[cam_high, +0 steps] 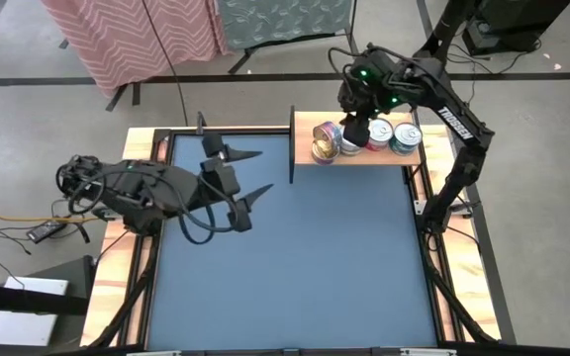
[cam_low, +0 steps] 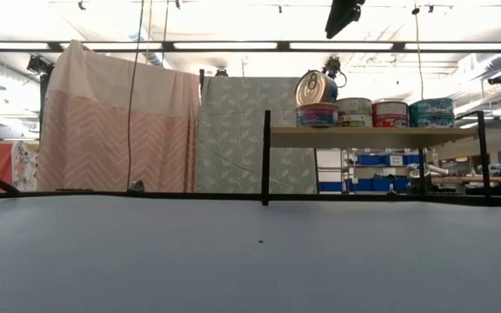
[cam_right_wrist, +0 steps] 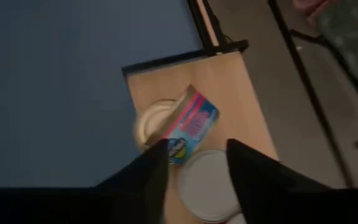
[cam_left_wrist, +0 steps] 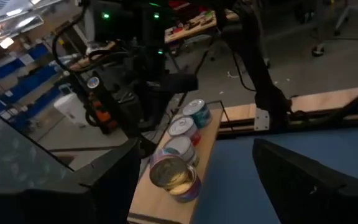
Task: Stack canned seafood by type on shelf
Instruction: Stack the blue-pink tuna can on top of the blue-pink tuna can on the shelf
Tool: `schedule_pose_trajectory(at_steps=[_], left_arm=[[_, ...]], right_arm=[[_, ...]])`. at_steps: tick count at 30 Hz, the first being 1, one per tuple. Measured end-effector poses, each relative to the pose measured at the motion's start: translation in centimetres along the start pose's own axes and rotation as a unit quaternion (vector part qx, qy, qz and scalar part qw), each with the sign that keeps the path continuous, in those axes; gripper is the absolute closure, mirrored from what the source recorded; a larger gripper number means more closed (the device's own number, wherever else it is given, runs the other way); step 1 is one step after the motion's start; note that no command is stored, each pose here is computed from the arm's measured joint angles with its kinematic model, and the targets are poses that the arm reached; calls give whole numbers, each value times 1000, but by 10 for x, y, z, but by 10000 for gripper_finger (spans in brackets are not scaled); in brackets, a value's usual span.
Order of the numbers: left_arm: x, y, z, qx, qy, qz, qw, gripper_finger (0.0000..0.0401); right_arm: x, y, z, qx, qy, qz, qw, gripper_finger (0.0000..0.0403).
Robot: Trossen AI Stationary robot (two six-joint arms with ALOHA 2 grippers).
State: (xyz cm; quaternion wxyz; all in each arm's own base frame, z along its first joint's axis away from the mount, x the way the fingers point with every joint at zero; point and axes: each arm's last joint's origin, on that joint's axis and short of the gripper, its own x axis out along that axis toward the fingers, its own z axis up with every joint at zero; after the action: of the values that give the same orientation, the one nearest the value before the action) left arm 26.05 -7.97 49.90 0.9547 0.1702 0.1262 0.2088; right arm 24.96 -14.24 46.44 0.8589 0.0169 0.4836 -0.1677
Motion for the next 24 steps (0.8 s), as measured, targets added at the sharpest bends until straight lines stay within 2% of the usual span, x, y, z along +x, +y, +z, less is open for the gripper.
schedule_pose_trajectory(at_steps=[4, 8, 11, 15, 24], left_arm=[[0, 2, 4, 8, -16, 5, 1000, 89], [-4, 6, 5, 3, -20, 6, 1000, 89], [-9, 11, 6, -2, -25, 6, 1000, 89], [-12, 12, 7, -4, -29, 4, 1000, 89], [-11, 11, 7, -3, -27, 4, 1000, 89]], right_arm=[[1, 2, -1, 27, -1, 20, 999, 165], [20, 4, -4, 33, 42, 16, 998, 91], [37, 6, -9, 49, 78, 15, 996, 54], [56, 9, -12, 50, 102, 22, 993, 39], [60, 11, -5, 72, 62, 36, 995, 44]])
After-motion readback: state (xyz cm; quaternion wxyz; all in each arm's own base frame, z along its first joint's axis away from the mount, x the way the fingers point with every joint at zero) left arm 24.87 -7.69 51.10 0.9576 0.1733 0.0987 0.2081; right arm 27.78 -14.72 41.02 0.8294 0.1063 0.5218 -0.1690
